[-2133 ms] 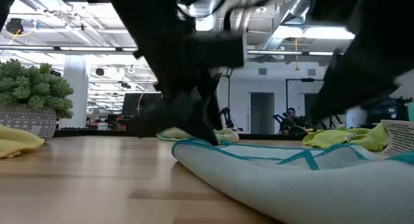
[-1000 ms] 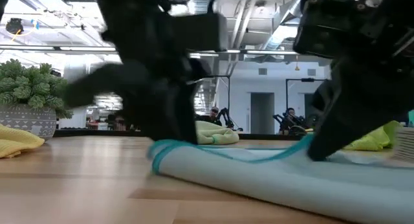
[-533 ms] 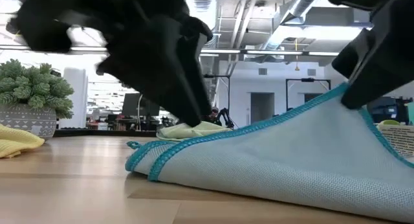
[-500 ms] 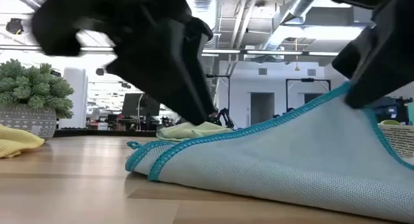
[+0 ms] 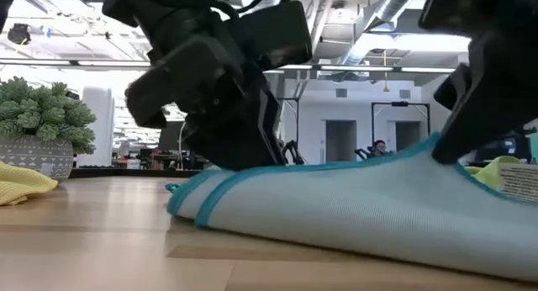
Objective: Fold microfiber towels
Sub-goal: Fold the blue microfiber cloth
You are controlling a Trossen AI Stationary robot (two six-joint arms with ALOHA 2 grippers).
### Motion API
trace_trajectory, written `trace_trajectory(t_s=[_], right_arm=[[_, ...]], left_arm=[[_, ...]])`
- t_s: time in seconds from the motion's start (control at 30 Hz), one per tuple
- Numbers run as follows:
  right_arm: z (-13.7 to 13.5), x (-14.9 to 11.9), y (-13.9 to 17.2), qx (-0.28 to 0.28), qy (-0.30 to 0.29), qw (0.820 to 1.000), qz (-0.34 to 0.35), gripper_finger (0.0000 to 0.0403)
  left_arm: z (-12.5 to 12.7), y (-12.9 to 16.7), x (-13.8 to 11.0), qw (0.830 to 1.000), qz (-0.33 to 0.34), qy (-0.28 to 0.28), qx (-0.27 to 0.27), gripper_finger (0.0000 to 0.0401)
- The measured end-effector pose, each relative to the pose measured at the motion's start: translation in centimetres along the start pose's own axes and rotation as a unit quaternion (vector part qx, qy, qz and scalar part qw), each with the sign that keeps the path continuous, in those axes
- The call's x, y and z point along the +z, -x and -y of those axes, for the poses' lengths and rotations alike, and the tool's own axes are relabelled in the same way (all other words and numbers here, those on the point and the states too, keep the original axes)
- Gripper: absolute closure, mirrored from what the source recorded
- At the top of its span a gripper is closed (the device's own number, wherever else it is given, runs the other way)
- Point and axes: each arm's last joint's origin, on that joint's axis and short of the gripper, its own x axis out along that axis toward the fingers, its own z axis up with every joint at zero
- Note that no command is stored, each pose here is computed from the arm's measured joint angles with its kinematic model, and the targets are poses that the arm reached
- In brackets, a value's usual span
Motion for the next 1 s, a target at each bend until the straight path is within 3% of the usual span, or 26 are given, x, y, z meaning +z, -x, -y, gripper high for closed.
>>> trace_trajectory(t_s=[0.2, 0.63, 0.83, 1.0], right_arm=[[1.0, -0.4, 0.0, -0.054, -0.016, 0.998, -0.01, 0.0388], [-0.4, -0.4, 3.6, -0.014, 0.01, 0.999, 0.029, 0.0389], [-1.9, -1.7, 3.9, 0.05, 0.067, 0.996, -0.009, 0.0384], [-3.5, -2.2, 4.3, 0.122, 0.116, 0.986, 0.001, 0.039]], left_arm=[[1.2, -0.4, 0.1, 0.994, 0.09, 0.034, -0.06, 0.0244], [2.7, -3.2, 1.6, 0.979, 0.158, 0.029, -0.128, 0.0244], [3.5, -3.8, 2.4, 0.983, 0.142, -0.032, -0.112, 0.0244], [4.0, -2.9, 3.7, 0.993, 0.092, -0.064, -0.02, 0.0244]])
